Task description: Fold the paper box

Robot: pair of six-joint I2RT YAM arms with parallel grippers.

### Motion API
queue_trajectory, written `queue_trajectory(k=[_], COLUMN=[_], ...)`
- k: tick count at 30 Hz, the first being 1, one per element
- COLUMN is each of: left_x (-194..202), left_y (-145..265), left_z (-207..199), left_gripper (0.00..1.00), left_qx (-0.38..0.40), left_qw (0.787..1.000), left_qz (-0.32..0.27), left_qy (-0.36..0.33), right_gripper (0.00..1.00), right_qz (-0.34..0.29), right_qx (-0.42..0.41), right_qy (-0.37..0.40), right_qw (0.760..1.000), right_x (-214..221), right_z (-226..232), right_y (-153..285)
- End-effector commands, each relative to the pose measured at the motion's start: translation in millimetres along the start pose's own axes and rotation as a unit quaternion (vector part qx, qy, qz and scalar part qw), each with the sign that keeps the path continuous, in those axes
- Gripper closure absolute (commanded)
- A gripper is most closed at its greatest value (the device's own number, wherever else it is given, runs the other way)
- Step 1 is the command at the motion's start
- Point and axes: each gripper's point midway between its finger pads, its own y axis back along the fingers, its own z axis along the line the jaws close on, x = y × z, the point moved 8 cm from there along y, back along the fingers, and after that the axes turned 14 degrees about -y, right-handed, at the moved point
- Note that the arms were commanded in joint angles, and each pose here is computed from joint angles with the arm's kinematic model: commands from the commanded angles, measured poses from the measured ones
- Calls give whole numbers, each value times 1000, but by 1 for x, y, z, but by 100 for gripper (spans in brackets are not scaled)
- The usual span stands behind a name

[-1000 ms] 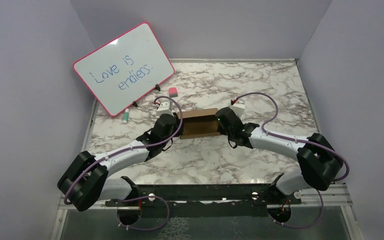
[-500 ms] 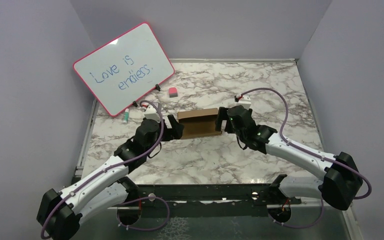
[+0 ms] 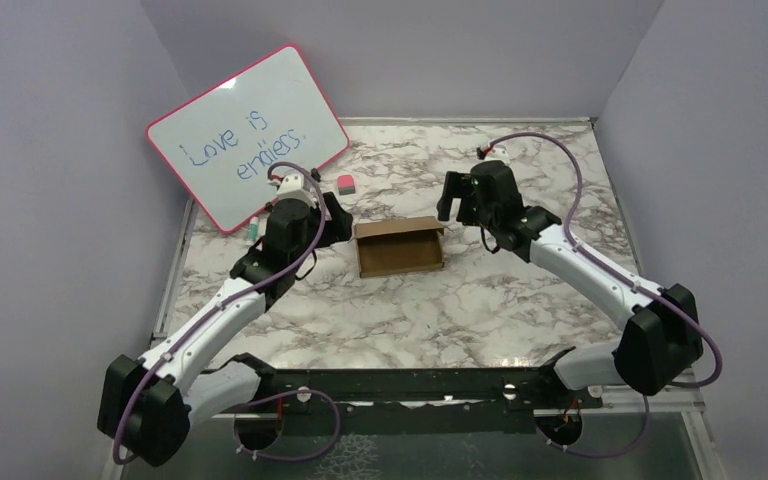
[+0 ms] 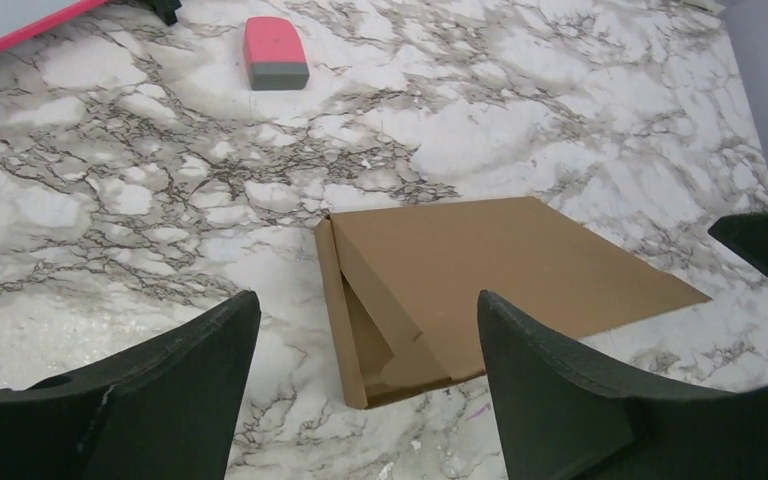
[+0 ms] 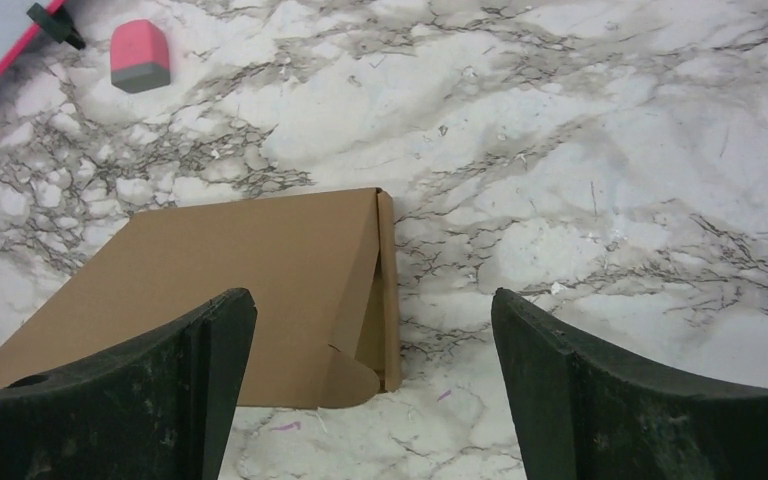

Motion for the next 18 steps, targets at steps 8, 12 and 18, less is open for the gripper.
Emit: queue_trajectory(k=[8,12,18], left_x=[20,33,63], left_y=[-32,-32,-31], left_z=[-10,-7,-4], left_gripper=[30,33,37], left_qx=[75,78,88], left_qw=[996,995,991], left_qz=[44,58,89], left_qy=[26,27,45], right_gripper=[15,19,26], right_qz=[84,107,136], right_qx=[-19,-24,-27], right_qy=[16,14,8], right_qw=[996,994,990], right_x=[31,50,74], right_z=[0,-10,-23], right_y=[-28,-28,-29])
